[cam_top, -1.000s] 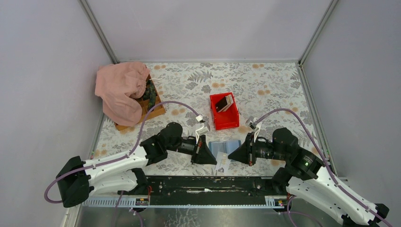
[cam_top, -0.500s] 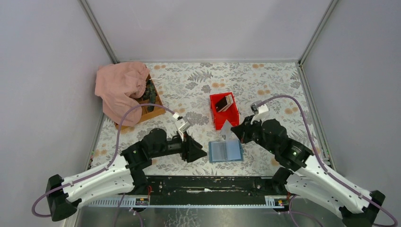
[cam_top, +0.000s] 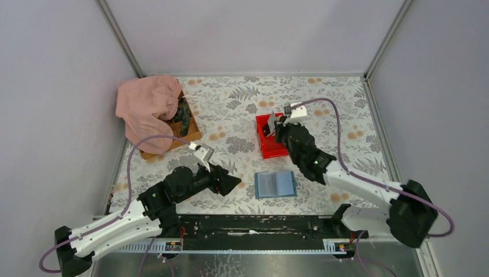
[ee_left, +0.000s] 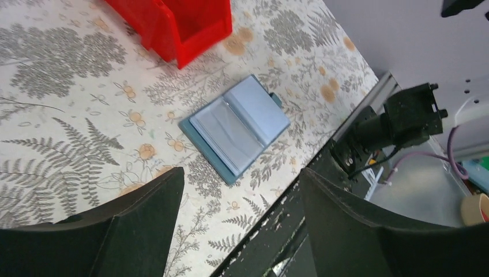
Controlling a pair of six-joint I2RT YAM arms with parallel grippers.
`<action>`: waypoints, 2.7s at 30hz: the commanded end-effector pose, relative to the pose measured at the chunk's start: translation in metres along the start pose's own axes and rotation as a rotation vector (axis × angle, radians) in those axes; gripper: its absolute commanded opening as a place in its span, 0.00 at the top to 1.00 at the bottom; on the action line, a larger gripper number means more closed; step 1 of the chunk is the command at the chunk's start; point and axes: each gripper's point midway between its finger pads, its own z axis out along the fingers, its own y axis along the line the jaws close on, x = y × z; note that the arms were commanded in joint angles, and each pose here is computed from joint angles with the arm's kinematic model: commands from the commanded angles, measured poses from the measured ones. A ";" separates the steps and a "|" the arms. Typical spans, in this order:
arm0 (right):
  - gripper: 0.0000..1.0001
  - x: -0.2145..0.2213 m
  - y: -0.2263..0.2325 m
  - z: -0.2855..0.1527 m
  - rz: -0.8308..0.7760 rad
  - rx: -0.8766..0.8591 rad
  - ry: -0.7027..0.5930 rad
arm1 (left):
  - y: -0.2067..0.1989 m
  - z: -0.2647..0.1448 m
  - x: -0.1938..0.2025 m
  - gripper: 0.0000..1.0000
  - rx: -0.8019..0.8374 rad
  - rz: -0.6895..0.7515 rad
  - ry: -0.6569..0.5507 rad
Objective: Take the credit cards out of the card holder
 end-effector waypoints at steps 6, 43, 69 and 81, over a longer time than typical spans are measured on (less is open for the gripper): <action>1.00 -0.040 -0.006 0.071 0.116 0.086 -0.132 | 0.021 -0.009 -0.013 0.19 -0.109 0.010 -0.084; 1.00 0.050 -0.037 0.088 0.202 0.074 0.075 | 0.024 -0.007 -0.008 0.18 -0.119 0.018 -0.068; 1.00 0.068 -0.041 0.112 0.263 0.069 0.050 | 0.024 -0.003 -0.001 0.18 -0.126 0.023 -0.025; 0.68 0.067 -0.041 0.111 0.242 0.063 0.050 | 0.023 -0.001 -0.001 0.17 -0.123 0.030 -0.015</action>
